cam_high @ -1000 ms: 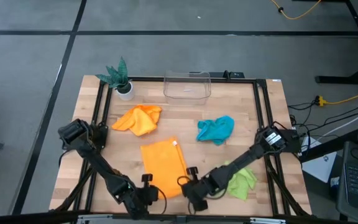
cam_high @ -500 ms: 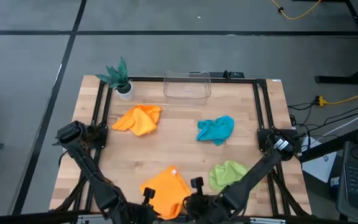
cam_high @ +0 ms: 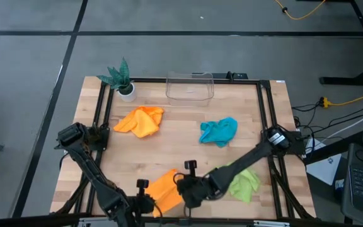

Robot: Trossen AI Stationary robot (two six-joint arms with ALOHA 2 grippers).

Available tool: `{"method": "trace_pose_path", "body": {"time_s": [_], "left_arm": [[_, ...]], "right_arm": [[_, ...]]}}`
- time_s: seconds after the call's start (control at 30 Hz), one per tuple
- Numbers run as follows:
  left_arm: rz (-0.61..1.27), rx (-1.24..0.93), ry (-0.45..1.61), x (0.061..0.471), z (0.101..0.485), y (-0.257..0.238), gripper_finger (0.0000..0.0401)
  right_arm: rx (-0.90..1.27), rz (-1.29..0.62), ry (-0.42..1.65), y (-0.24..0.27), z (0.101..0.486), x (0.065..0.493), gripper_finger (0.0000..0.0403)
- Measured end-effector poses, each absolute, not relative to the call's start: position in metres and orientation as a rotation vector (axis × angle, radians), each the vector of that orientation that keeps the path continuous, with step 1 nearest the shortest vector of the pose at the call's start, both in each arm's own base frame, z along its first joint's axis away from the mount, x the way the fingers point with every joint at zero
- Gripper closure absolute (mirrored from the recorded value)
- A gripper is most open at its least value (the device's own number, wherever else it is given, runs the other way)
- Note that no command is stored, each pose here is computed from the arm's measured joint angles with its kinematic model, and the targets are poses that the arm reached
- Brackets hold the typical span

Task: Fold microfiber towels
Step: Fold the bottom orange microfiber towel

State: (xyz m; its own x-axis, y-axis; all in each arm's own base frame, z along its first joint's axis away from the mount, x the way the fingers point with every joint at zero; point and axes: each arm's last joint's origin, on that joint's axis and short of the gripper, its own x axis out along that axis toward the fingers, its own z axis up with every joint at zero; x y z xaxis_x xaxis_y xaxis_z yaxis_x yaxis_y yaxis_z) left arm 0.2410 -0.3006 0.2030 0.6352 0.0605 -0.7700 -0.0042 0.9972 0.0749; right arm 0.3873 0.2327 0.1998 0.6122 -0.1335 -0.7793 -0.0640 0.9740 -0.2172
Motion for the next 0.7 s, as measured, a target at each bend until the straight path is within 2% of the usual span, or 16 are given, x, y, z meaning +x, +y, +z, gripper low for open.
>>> {"method": "trace_pose_path", "body": {"time_s": [0.17, 0.33, 0.7], "left_arm": [[0.052, -0.019, 0.957, 0.238, 0.18, -0.292, 0.0401], [0.083, -0.035, 0.965, 0.236, 0.169, -0.286, 0.0394], [0.083, -0.06, 0.996, 0.241, 0.168, -0.281, 0.0318]], "right_arm": [[-0.151, 0.017, 0.879, 0.216, 0.18, 0.399, 0.0401], [-0.135, -0.007, 0.889, 0.203, 0.17, 0.402, 0.0397], [-0.116, -0.046, 0.901, 0.191, 0.168, 0.406, 0.0358]]}}
